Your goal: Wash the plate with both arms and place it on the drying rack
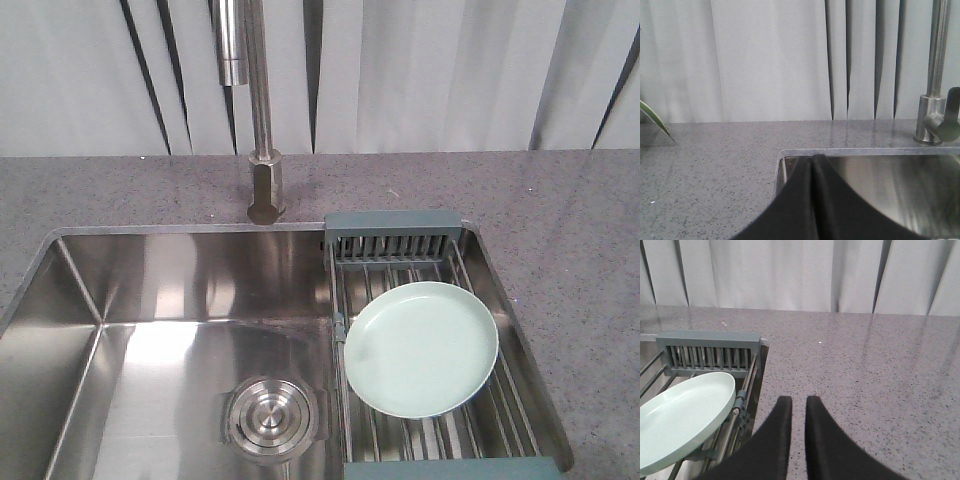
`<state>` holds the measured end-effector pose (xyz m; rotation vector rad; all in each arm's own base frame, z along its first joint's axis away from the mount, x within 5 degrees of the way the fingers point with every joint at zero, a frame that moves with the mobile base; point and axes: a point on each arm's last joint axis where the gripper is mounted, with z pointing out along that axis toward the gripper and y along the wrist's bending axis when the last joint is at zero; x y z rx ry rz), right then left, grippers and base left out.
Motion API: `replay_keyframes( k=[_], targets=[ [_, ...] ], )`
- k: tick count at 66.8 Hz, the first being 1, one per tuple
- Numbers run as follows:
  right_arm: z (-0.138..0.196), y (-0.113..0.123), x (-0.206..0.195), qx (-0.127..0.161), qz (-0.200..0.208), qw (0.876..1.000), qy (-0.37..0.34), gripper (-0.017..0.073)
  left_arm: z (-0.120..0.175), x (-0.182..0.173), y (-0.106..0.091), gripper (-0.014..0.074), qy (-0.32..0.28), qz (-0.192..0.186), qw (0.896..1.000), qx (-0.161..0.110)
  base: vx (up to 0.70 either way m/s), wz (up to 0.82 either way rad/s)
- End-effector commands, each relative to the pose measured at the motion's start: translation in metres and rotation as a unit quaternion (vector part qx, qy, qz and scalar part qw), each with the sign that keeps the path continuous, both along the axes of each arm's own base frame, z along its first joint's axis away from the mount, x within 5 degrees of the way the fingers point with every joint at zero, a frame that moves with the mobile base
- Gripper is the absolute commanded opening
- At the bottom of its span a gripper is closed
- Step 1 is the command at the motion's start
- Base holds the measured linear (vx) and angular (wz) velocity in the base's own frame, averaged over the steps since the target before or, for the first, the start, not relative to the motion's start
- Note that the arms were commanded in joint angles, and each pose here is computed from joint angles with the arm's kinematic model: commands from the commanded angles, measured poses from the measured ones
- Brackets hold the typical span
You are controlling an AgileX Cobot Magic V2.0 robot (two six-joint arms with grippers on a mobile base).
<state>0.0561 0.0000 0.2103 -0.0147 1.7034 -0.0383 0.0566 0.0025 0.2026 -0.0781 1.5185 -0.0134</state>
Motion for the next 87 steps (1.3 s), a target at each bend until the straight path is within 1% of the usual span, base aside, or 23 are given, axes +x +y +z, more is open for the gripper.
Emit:
replay_keyframes(
  k=[1,13,21,47,61,70,87],
  targets=[
    [0.008,-0.001,-0.001,-0.006,-0.01,0.998,-0.058,-0.0011,0.016,-0.003,-0.001,-0.0006,-0.054,-0.004,0.999,-0.002,0.0,0.0],
    [-0.008,-0.003,0.0,-0.01,-0.018,0.995,-0.098,-0.0008,0.016,-0.003,-0.001,-0.0006,-0.054,-0.004,0.999,-0.002,0.0,0.0],
    [-0.006,-0.003,0.0,-0.009,-0.019,0.994,-0.106,-0.0008,0.016,-0.003,-0.001,-0.0006,-0.054,-0.004,0.999,-0.002,0.0,0.0],
    [-0.006,-0.003,0.0,-0.012,-0.018,0.994,-0.106,-0.0008,0.016,-0.003,-0.001,-0.0006,-0.054,-0.004,0.999,-0.002,0.0,0.0],
    [-0.006,-0.003,0.0,-0.037,-0.016,0.994,-0.105,-0.0008,0.016,-0.003,-0.001,-0.0006,-0.054,-0.004,0.999,-0.002,0.0,0.0],
    [-0.006,-0.003,0.0,-0.031,-0.016,0.994,-0.105,-0.0008,0.016,-0.003,-0.001,-0.0006,-0.054,-0.004,0.999,-0.002,0.0,0.0],
    [-0.006,-0.003,0.0,-0.032,-0.016,0.994,-0.106,-0.0008,0.016,-0.003,-0.001,-0.0006,-0.054,-0.004,0.999,-0.002,0.0,0.0]
  ],
)
